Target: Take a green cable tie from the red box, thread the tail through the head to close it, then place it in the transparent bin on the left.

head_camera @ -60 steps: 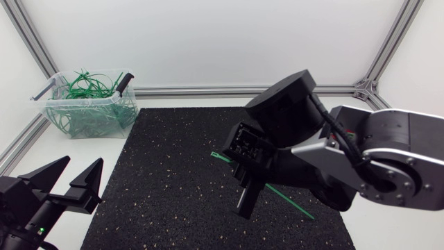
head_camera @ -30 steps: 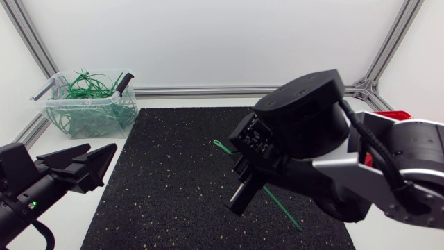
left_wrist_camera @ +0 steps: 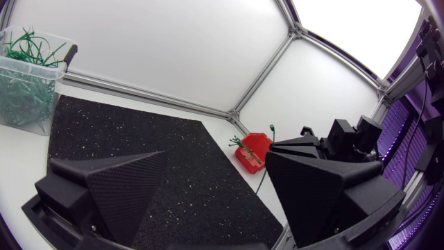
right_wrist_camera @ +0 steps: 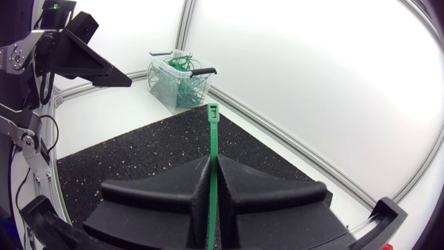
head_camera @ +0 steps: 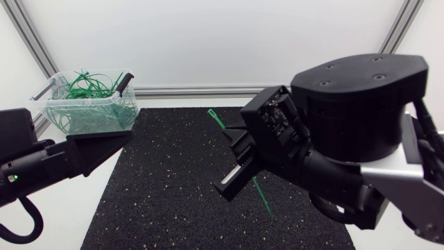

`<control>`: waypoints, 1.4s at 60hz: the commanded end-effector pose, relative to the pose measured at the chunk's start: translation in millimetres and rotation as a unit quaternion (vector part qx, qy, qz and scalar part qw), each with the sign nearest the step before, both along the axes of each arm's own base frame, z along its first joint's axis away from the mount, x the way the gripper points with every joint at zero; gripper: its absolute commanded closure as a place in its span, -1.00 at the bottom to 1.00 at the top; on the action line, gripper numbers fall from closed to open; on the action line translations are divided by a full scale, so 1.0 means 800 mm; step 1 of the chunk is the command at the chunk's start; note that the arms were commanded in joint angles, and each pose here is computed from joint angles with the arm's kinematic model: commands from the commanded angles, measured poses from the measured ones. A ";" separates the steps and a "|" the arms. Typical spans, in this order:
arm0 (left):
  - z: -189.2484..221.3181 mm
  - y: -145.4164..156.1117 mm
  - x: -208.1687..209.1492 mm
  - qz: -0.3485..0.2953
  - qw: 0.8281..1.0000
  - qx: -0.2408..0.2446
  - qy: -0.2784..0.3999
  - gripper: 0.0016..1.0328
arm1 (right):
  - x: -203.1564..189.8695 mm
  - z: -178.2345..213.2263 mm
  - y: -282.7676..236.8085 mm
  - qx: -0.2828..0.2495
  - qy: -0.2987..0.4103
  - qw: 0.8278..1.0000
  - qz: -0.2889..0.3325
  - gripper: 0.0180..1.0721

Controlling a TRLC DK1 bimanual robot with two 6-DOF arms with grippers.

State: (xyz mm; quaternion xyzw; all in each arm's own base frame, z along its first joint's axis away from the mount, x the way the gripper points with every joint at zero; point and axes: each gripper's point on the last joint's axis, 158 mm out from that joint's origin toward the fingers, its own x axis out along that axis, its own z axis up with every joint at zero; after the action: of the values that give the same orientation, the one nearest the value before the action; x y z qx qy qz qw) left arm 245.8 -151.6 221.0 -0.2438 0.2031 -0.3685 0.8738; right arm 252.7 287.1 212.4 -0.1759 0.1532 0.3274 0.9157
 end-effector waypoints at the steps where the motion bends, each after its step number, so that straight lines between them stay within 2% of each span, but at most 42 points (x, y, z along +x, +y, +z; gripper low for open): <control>1: 0.025 -0.006 0.001 -0.020 0.999 -0.028 0.001 -0.92 | -0.003 0.003 0.000 0.022 0.000 1.000 -0.008 0.89; 11: 0.035 -0.018 0.004 -0.060 0.997 -0.050 -0.003 -0.92 | -0.002 0.016 0.007 0.055 -0.002 0.998 -0.014 0.89; 22: 0.055 -0.034 -0.003 -0.088 0.994 -0.055 -0.031 -0.92 | -0.002 0.024 0.004 0.072 -0.024 0.995 -0.058 0.89; 32: 0.074 -0.057 -0.010 -0.123 0.989 -0.063 -0.048 -0.92 | -0.002 0.025 -0.001 0.065 -0.039 0.993 -0.087 0.89; 56: 0.094 -0.097 -0.014 -0.177 0.980 -0.080 -0.047 -0.92 | -0.016 0.016 0.011 0.040 -0.057 0.993 -0.100 0.89; 84: 0.068 -0.141 -0.012 -0.202 0.977 -0.074 -0.014 -0.92 | -0.013 0.029 0.024 0.051 -0.060 0.991 -0.105 0.89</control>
State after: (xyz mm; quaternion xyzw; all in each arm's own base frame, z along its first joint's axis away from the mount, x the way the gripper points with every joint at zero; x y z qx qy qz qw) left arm 234.7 -256.4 267.0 -0.2577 0.2149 -0.5472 0.7668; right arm 242.0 299.2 224.1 -0.1556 0.1061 0.2270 0.9555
